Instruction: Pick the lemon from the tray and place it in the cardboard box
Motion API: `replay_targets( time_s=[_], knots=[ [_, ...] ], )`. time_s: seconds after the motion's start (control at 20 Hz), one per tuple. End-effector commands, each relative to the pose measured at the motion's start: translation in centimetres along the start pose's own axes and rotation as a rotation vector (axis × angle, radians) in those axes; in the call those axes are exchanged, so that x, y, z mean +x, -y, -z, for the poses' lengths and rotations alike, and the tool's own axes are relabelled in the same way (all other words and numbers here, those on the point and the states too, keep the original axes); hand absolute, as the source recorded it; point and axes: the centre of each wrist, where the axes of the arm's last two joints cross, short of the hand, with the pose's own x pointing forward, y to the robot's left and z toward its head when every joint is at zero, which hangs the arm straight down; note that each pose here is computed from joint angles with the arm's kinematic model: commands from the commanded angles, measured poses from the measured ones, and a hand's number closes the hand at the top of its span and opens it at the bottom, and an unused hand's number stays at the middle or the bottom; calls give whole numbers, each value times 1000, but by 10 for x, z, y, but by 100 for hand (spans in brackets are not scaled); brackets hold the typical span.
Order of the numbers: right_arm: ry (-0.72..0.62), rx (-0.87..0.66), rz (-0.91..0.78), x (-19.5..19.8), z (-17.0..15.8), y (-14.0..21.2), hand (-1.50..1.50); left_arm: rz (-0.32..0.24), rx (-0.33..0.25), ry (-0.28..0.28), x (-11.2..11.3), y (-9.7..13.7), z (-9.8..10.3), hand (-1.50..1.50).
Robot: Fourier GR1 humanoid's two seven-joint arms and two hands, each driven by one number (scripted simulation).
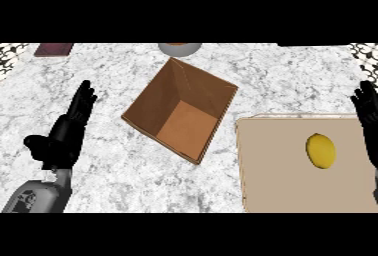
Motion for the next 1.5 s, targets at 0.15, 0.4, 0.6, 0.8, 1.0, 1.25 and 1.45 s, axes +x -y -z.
replay_targets(
  time_s=[0.15,0.4,0.6,0.8,1.0,1.25,1.45],
  knots=[
    [34,137,141,-1,-15,21,-150,302,163,-115,-16,-69,-11,0],
    [134,377,-645,15,-20,66,-150,358,192,-224,-38,-84,-18,0],
    [150,224,-97,-75,-69,54,-150,383,196,-251,-47,-104,-25,0],
    [271,295,-33,-80,-65,107,-150,370,197,-255,-51,-99,-22,0],
    [309,365,-336,-60,-44,129,-150,393,197,-262,-50,-102,-10,0],
    [194,519,-638,-16,-15,141,-150,391,184,-259,-45,-105,-15,0],
    [119,628,-731,1,-2,125,-150,386,197,-261,-40,-112,-15,0]
  ],
)
